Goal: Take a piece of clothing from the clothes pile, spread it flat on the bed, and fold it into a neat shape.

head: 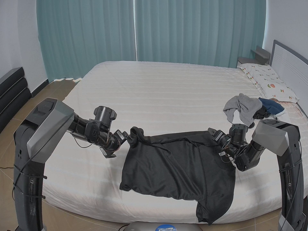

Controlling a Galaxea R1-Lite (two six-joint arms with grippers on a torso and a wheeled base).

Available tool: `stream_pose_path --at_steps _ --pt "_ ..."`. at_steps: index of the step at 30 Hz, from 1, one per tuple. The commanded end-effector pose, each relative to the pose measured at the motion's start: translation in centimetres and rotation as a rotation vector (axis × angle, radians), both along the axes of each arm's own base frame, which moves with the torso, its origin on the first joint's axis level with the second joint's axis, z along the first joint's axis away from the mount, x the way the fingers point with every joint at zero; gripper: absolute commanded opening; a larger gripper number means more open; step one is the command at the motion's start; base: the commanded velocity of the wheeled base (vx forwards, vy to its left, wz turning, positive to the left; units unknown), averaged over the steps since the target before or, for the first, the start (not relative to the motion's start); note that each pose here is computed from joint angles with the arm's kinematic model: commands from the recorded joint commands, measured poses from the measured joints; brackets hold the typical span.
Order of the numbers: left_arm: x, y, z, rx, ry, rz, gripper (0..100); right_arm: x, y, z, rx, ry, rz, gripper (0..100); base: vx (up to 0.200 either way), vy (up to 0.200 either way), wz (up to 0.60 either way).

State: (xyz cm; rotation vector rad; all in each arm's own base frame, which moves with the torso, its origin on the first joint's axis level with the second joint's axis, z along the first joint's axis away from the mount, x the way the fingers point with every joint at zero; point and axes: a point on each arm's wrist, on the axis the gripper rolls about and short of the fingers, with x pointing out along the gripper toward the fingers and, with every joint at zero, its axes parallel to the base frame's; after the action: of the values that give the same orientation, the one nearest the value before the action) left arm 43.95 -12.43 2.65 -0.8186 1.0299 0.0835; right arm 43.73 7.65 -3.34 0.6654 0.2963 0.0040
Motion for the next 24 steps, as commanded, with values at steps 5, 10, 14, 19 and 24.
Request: stream_pose_path --at_steps 5,10,14,19,24 --pt "-1.8 1.6 -0.1 -0.023 0.009 0.079 100 0.1 0.6 0.5 -0.003 0.09 0.02 100 0.0 0.0 0.0" --pt "-2.5 1.6 -0.3 -0.094 -0.038 0.185 100 0.9 0.8 0.4 0.032 0.134 0.007 100 0.0 0.0 0.0" --pt "-3.5 1.0 -0.8 -0.047 -0.07 0.258 100 1.9 1.3 -1.1 0.04 0.195 0.002 100 0.0 0.0 0.0" --pt "-3.5 1.1 -1.0 -0.082 -0.128 0.318 100 3.0 1.5 -1.9 0.035 0.213 -0.001 100 0.0 0.0 0.0" --pt "-4.1 1.2 -1.5 -0.097 -0.169 0.319 100 3.9 1.6 -2.3 0.031 0.227 -0.01 100 0.0 0.0 0.0"
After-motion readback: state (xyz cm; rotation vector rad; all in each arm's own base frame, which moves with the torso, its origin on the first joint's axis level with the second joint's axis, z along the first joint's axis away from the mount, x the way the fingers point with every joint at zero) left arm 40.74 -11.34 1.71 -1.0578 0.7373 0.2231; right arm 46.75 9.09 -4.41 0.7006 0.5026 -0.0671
